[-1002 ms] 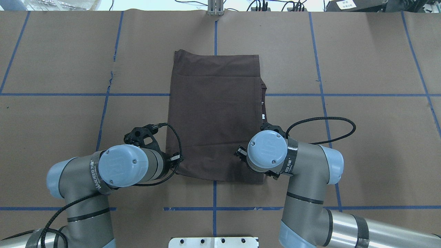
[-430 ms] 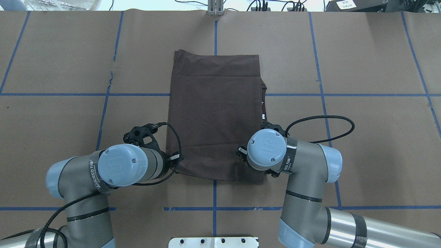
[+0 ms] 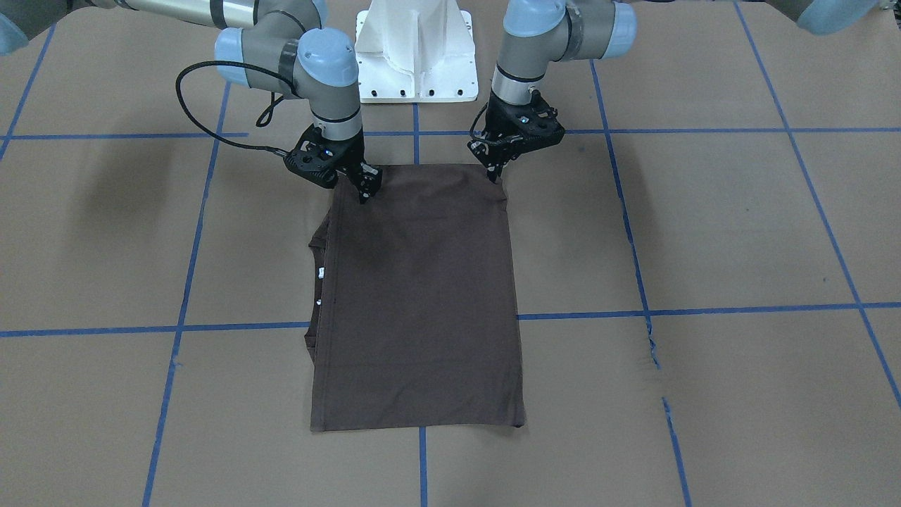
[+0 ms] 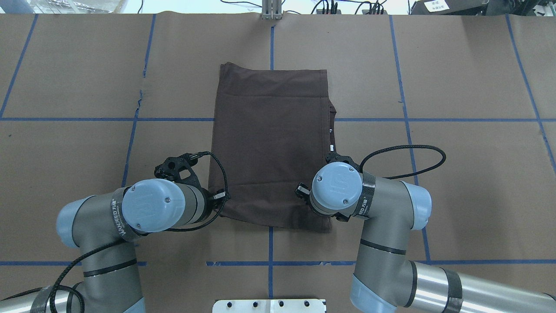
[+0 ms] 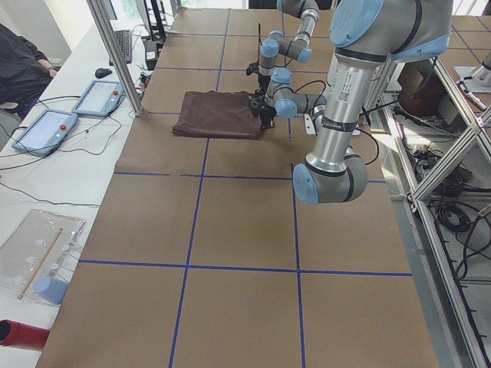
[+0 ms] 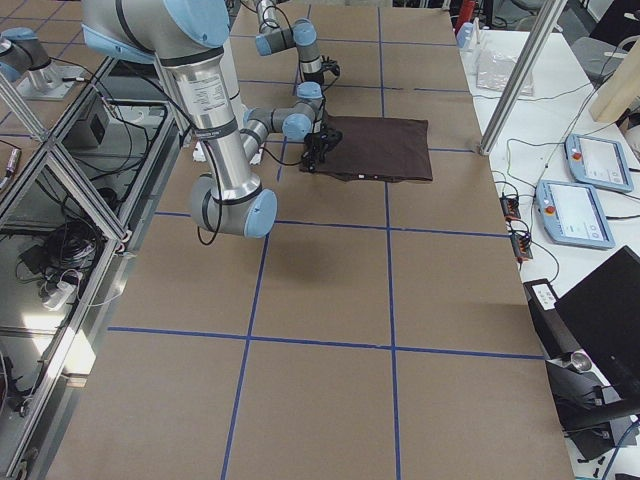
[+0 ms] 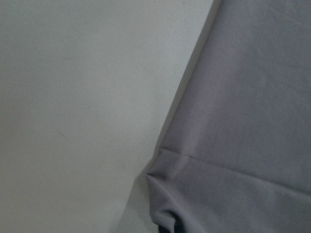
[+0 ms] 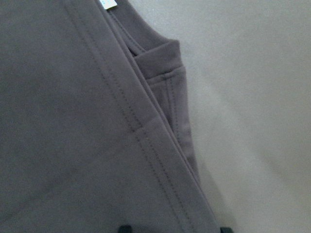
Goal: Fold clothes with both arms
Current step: 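Grasp the shirt's near edge with both grippers, then lift the near edge with both grippers and fold it toward the collar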
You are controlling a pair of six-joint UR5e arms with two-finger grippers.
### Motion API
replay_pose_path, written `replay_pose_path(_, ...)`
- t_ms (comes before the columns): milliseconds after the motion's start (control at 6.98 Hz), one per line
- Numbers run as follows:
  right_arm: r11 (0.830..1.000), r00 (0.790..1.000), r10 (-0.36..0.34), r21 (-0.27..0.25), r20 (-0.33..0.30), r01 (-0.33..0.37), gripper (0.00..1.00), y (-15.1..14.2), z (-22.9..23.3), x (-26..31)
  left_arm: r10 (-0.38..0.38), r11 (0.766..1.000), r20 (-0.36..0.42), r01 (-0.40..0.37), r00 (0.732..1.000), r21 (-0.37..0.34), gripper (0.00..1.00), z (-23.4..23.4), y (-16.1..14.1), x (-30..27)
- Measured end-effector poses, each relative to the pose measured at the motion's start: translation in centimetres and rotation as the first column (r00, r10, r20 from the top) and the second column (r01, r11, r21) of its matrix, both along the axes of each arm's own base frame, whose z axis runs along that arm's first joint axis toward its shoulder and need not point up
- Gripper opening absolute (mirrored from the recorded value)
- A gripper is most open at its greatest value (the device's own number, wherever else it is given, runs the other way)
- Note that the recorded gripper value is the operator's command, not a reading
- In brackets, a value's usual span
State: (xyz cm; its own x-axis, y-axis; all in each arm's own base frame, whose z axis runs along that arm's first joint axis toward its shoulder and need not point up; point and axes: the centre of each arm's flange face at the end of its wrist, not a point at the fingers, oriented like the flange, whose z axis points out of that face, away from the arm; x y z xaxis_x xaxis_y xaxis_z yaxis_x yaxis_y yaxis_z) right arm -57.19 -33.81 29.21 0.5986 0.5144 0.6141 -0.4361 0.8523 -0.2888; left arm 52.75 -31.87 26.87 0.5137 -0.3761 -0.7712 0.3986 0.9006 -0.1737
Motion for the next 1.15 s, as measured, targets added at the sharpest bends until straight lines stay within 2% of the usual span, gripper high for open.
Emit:
replay_pose_path(859, 1.000, 0.998, 0.012, 0.014, 0.059, -0.013, 0.00, -0.9, -2.1, 1.5, 0.001, 1.000, -0.014, -0.001, 1.000, 0.005, 0.00, -0.6, 0.1, -0.7)
replay_pose_path(1146, 1.000, 0.994, 0.002, 0.024, 0.112, -0.005, 0.00, 0.3, -3.7, 4.0, 0.038, 0.999, -0.051, -0.037, 0.998, 0.015, 0.00, -2.0, 2.8, -1.8)
